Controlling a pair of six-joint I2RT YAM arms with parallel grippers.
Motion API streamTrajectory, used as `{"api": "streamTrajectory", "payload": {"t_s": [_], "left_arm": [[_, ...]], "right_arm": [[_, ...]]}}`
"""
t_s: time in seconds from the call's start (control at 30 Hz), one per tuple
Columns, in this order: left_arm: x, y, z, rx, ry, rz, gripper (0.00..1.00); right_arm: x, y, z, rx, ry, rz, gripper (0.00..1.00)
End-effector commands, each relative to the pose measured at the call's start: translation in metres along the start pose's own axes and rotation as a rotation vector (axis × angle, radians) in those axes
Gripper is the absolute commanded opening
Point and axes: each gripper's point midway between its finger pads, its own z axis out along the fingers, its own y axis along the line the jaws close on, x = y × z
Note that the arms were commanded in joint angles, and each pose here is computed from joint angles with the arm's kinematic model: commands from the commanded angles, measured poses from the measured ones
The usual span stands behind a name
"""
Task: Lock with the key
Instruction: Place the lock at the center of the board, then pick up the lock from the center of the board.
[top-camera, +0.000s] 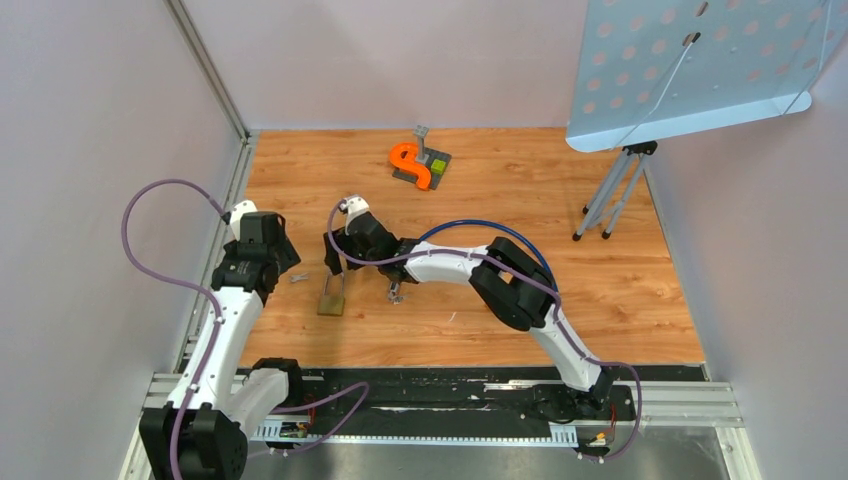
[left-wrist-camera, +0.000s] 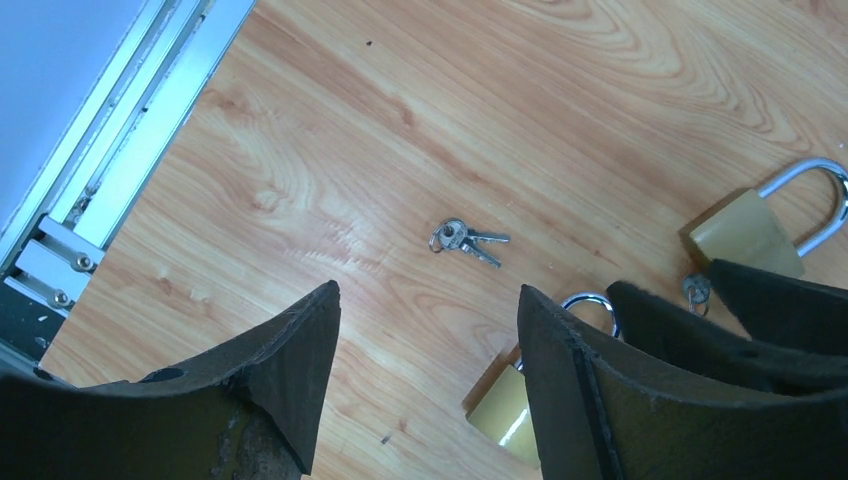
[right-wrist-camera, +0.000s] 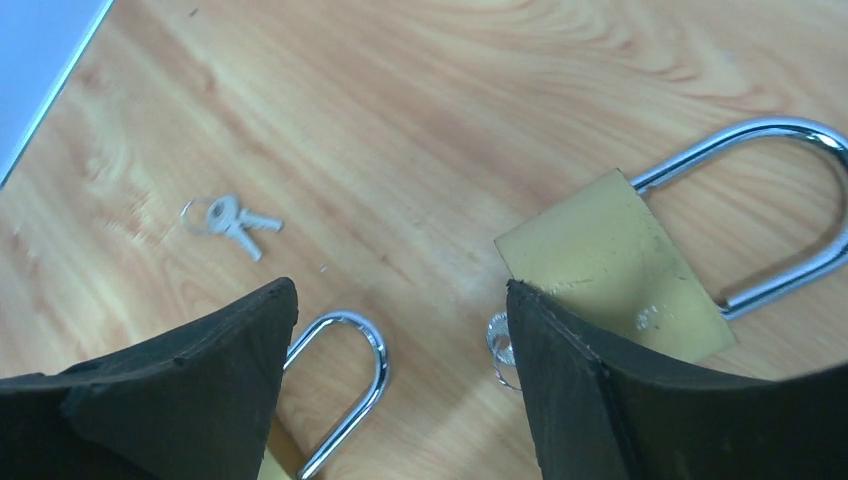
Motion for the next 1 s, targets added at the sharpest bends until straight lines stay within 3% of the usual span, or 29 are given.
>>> {"api": "streamTrajectory", "payload": {"t_s": [0.0, 0.1, 0.23, 0.5, 0.87, 0.97], "left_arm": [[-0.025, -0.004, -0.008, 0.019, -0.084, -0.049, 0.73], [-0.028, -0.004, -0.010, 0.026, -0.097, -0.052, 0.74], [-0.030, -0.004, -0.012, 0.033, -0.106, -0.053, 0.75], [-0.028, -0.007, -0.009, 0.048, -0.107, -0.044, 0.76], [-0.033, -0.015, -0.009, 0.083, -0.114, -0.037, 0.77], [-0.035, -0.016, -0.010, 0.086, -0.114, -0.032, 0.77]], "right_arm": [[-0.042, -0.039, -0.016, 0.306, -0.124, 0.074, 0.80], [-0.024, -0.063, -0.013, 0.432, -0.105, 0.088, 0.82], [-0.016, -0.083, -0.009, 0.534, -0.095, 0.041, 0.91], [-0.006, -0.093, 0.002, 0.566, -0.071, 0.021, 0.99], [0.014, -0.111, 0.029, 0.570, 0.002, -0.038, 1.00], [0.021, -0.118, 0.025, 0.591, 0.031, -0.085, 0.93]]}}
